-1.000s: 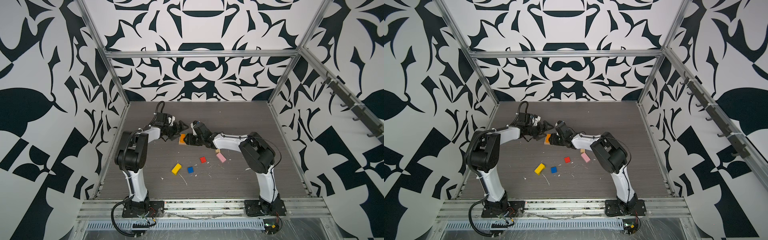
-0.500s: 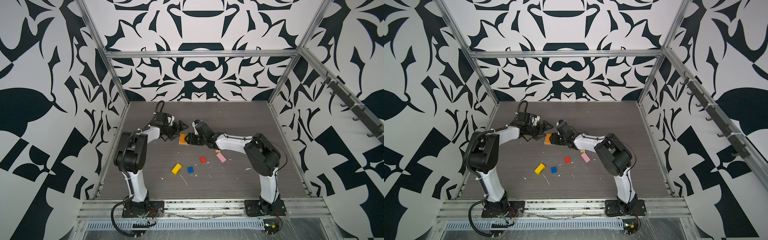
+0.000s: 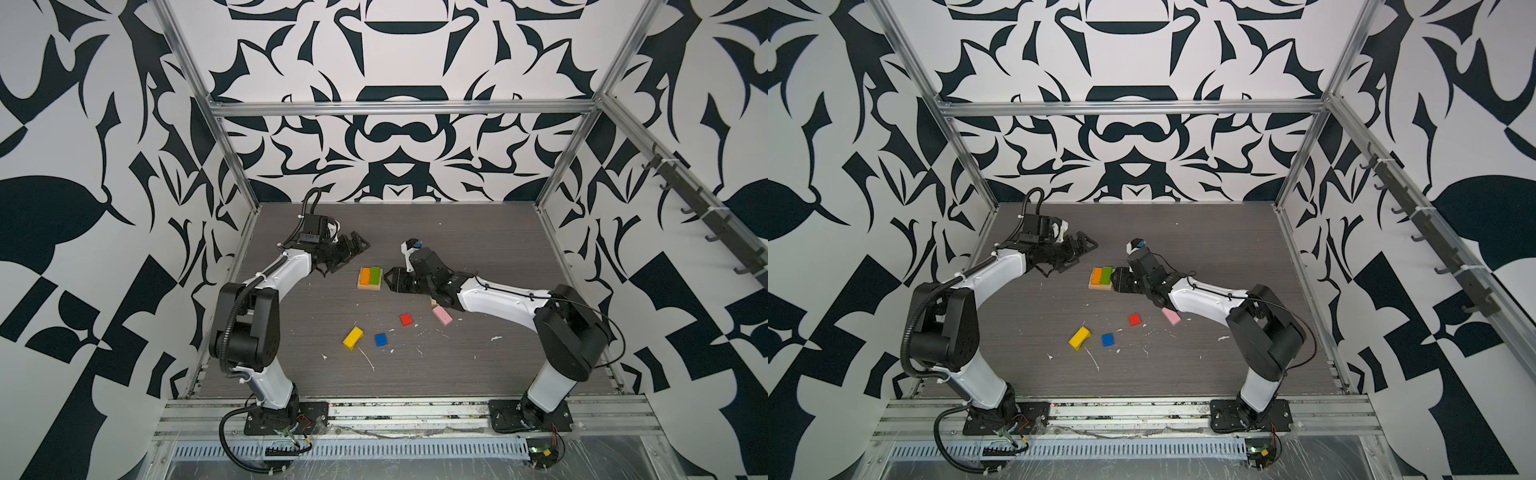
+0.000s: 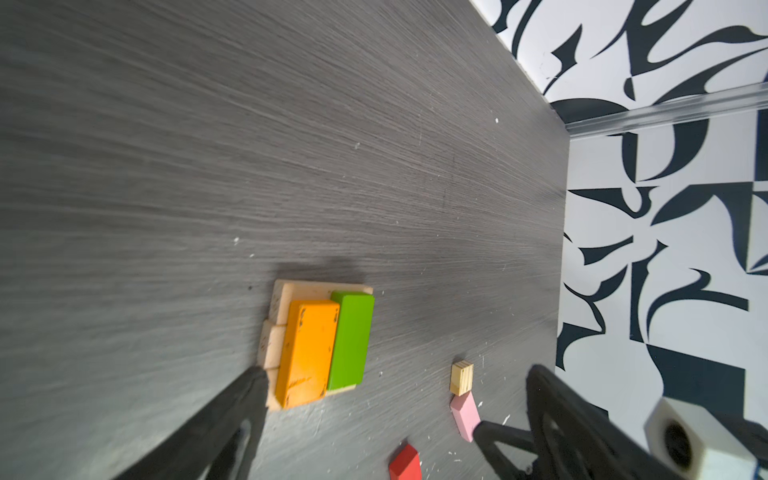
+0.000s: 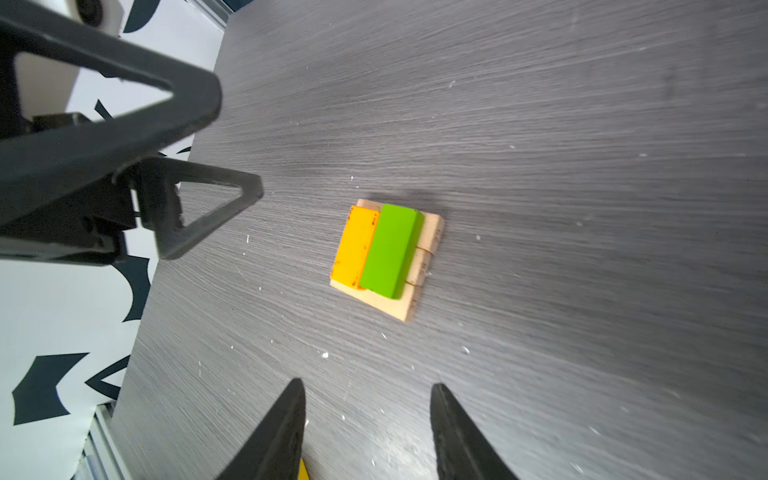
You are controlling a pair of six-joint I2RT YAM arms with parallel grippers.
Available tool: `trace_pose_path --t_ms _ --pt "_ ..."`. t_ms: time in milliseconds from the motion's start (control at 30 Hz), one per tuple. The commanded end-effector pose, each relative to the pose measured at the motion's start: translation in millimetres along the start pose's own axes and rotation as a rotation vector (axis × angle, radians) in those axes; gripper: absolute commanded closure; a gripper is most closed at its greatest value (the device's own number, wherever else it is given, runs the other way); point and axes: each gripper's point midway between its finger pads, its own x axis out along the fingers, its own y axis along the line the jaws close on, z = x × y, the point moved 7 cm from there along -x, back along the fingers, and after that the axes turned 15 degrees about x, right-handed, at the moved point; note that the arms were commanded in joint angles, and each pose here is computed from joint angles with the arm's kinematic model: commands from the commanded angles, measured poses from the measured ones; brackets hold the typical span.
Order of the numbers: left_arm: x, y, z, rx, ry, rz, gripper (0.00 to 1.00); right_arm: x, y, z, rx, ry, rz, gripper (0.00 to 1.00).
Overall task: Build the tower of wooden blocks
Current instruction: 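Lift the right gripper away while the left gripper moves to the yellow arch block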
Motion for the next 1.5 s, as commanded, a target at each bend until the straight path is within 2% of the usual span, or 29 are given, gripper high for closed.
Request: trace_pose_path --t_ms 0,400,633,733,900,1200,1467 --pt "-16 8 -19 -0.035 0.037 0.095 0.0 -23 0 1 -0.046 -0.053 0.004 0.47" --pt "-63 5 -66 -0.118 0.052 0.211 0.0 -61 -31 -26 -0.064 -0.046 0.017 0.35" --pt "-86 -3 -101 -0.156 0.062 0.237 0.0 -78 -45 -33 -0.083 -0.105 0.045 0.25" --pt "-89 -4 -118 -0.159 0.073 0.27 0.0 -85 -48 -34 -0.09 -0.133 0.055 0.17" --pt "-87 -1 -145 -0.224 0.123 0.328 0.0 -90 -53 -37 -0.09 -0.139 0.056 0.13" --pt "-73 -14 -176 -0.28 0.211 0.471 0.0 -93 -58 -40 -0.079 -0.161 0.074 0.11" --pt "-75 -19 -191 -0.32 0.182 0.683 0.01 -90 -61 -41 -0.071 -0.157 0.064 0.11"
